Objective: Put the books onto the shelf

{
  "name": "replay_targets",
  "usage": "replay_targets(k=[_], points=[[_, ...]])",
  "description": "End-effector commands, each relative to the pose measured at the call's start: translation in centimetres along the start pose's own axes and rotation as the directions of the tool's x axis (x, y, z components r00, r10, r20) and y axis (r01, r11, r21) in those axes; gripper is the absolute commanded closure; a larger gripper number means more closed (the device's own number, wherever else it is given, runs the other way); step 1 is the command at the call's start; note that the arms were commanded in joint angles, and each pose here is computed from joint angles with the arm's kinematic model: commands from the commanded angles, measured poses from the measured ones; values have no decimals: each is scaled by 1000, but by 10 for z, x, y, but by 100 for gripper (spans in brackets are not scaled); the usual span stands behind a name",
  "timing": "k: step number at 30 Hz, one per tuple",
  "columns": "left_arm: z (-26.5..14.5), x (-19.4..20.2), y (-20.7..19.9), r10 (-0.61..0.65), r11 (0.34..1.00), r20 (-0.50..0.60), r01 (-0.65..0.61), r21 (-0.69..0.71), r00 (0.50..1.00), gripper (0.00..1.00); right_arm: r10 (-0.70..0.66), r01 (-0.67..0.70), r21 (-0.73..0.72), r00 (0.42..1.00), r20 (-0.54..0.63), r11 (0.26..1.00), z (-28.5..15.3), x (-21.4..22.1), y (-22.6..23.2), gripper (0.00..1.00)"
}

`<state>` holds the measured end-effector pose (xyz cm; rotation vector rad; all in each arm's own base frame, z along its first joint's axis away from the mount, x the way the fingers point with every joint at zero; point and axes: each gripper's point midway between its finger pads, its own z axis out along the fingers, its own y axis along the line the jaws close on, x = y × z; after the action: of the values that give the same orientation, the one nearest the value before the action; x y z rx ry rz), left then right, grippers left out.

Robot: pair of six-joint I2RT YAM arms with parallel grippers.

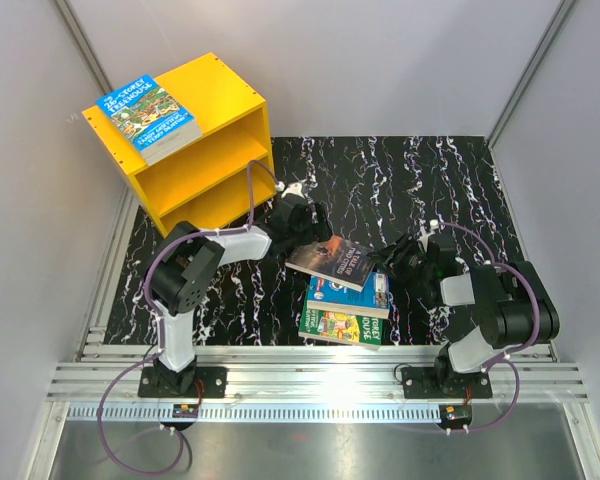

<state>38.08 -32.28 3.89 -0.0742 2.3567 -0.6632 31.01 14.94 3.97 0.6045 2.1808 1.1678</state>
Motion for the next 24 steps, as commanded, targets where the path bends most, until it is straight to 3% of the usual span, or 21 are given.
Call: replay_targets(k=[1, 16, 24], points=[[7, 27, -27, -17, 995, -82, 25, 96, 997, 6, 2, -8, -53, 994, -109, 999, -3, 28, 3, 45], [0, 34, -65, -23, 984, -99, 41, 174, 995, 6, 48, -63, -112, 991, -125, 992, 4, 32, 6, 45], [6, 52, -79, -44, 974, -141, 74, 216, 989, 6, 68, -95, -284, 992, -104, 954, -6, 32, 32, 46]])
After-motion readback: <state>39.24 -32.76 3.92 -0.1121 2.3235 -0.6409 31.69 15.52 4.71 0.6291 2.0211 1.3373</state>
